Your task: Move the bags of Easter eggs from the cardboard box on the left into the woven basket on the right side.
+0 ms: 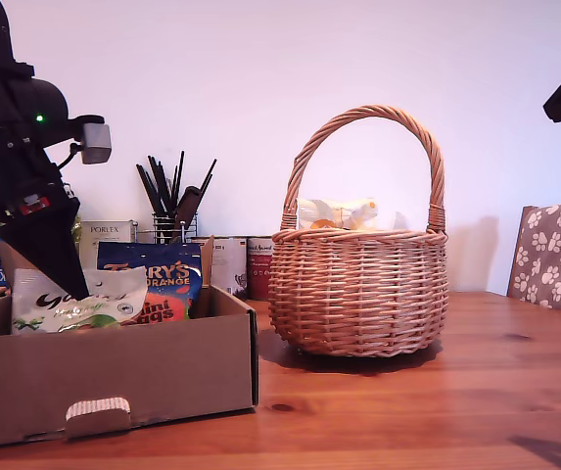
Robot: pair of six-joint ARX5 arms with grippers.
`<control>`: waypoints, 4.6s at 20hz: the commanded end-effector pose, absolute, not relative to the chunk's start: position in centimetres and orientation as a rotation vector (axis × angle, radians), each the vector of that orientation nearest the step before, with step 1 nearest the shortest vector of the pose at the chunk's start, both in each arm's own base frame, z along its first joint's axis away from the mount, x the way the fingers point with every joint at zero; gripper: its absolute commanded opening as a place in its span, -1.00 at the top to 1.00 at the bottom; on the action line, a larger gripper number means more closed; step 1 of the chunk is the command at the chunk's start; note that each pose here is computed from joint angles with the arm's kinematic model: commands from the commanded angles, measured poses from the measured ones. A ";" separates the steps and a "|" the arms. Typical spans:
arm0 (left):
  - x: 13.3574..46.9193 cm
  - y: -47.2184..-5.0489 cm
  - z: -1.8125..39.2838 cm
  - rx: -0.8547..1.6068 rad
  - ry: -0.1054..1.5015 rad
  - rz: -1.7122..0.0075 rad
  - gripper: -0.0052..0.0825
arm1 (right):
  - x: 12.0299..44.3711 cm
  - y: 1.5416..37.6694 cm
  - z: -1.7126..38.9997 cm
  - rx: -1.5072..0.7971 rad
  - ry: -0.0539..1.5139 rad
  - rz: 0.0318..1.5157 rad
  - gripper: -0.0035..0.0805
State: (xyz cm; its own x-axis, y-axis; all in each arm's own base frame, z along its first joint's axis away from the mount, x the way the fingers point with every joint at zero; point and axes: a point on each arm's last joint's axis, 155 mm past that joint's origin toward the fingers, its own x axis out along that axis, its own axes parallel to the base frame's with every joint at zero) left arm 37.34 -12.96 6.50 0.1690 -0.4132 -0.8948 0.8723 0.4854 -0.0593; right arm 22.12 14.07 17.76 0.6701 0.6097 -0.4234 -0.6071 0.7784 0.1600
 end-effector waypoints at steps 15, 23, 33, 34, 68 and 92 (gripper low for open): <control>32.4 -13.9 3.5 0.438 1.269 -1.038 -0.15 | 22.2 14.2 18.2 0.029 0.475 0.685 0.95; 32.1 -14.6 0.7 0.475 1.325 -1.059 -0.27 | 22.2 14.2 18.2 0.029 0.474 0.685 0.95; 31.4 -14.6 -0.3 0.453 1.375 -1.059 0.89 | 22.2 14.2 18.3 0.028 0.473 0.684 0.95; 31.3 -14.7 -0.3 0.447 1.376 -1.063 0.94 | 22.2 14.2 18.3 0.028 0.473 0.684 0.95; 39.0 -23.2 23.9 0.392 0.642 -1.106 0.94 | 22.3 14.2 18.3 0.029 0.470 0.684 0.95; 43.3 -38.9 20.6 0.371 0.350 -1.185 0.94 | 22.2 14.2 18.2 0.028 0.475 0.683 0.95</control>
